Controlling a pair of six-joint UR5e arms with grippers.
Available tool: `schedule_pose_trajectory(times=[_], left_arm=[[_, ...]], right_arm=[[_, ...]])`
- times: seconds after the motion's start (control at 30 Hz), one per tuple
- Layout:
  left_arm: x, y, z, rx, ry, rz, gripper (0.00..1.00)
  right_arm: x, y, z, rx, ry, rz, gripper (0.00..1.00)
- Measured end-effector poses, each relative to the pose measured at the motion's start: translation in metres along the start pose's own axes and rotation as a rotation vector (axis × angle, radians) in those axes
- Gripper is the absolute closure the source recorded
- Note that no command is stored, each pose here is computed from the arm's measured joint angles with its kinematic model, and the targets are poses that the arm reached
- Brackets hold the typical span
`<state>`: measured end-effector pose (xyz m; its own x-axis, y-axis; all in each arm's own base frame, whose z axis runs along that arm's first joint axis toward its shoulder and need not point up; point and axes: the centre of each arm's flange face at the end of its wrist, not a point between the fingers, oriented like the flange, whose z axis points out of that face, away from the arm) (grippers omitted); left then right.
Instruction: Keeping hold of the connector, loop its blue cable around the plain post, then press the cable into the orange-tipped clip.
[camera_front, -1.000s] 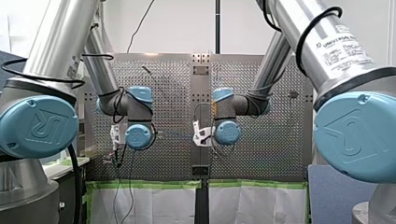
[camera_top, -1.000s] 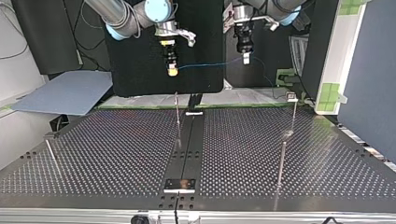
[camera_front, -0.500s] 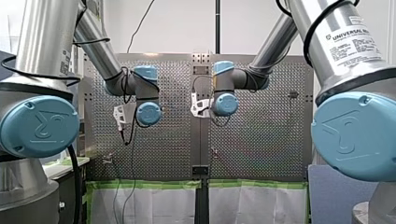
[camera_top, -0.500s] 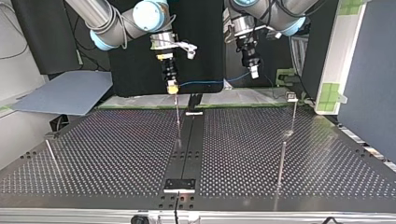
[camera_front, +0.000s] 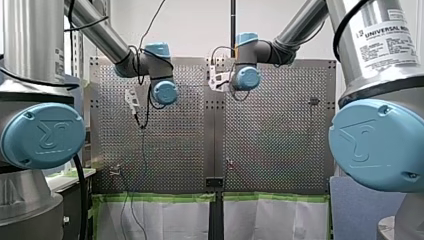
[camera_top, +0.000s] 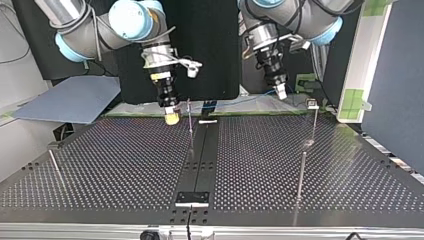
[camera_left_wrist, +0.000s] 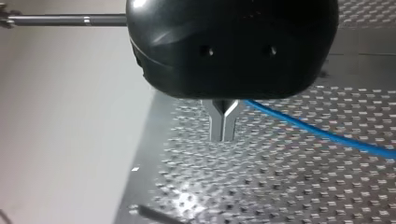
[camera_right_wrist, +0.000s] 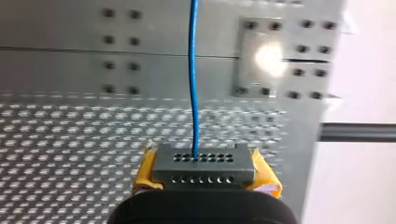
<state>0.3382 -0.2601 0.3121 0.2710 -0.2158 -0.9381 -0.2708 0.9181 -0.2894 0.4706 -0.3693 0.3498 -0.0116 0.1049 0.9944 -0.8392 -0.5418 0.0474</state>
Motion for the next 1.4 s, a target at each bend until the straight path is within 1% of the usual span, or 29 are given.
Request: schedule_pose_trajectory(times=[0.1, 0.23, 0.33, 0.5, 0.63, 0.7, 0.87, 1.07, 1.2, 1.27, 1.4], left_arm=[[-0.020, -0.006, 0.006, -0.005, -0.020, -0.018, 0.99], [-0.047, -0.012, 0.012, -0.006, -0.045, -0.042, 0.99], [-0.067, -0.014, 0.019, -0.017, -0.067, -0.046, 0.99], [-0.108, -0.016, 0.032, -0.034, -0.109, -0.062, 0.99], [-0.128, -0.019, 0.040, -0.037, -0.123, -0.067, 0.99], [-0.136, -0.022, 0.046, -0.033, -0.127, -0.066, 0.99], [-0.147, -0.027, 0.060, -0.020, -0.125, -0.050, 0.99], [-0.143, -0.029, 0.089, -0.027, -0.102, -0.029, 0.99], [-0.149, -0.027, 0.111, -0.024, -0.097, -0.041, 0.99], [-0.153, -0.026, 0.119, -0.023, -0.100, -0.046, 0.99], [-0.164, -0.023, 0.135, -0.020, -0.104, -0.053, 0.99]], right_arm=[[0.007, 0.002, 0.006, 0.014, -0.003, -0.001, 1.00], [0.003, 0.001, 0.017, 0.043, -0.030, -0.013, 1.00], [-0.002, -0.002, 0.025, 0.066, -0.054, -0.020, 1.00], [0.002, -0.006, 0.035, 0.097, -0.071, -0.021, 1.00], [0.015, -0.009, 0.043, 0.128, -0.056, -0.015, 1.00], [0.023, -0.010, 0.046, 0.138, -0.047, -0.013, 1.00], [0.046, -0.013, 0.056, 0.162, -0.015, -0.010, 1.00], [0.070, -0.016, 0.065, 0.175, 0.025, -0.008, 1.00], [0.083, -0.019, 0.069, 0.187, 0.047, -0.009, 1.00], [0.088, -0.020, 0.072, 0.197, 0.062, -0.010, 1.00], [0.088, -0.024, 0.076, 0.210, 0.069, -0.014, 1.00]])
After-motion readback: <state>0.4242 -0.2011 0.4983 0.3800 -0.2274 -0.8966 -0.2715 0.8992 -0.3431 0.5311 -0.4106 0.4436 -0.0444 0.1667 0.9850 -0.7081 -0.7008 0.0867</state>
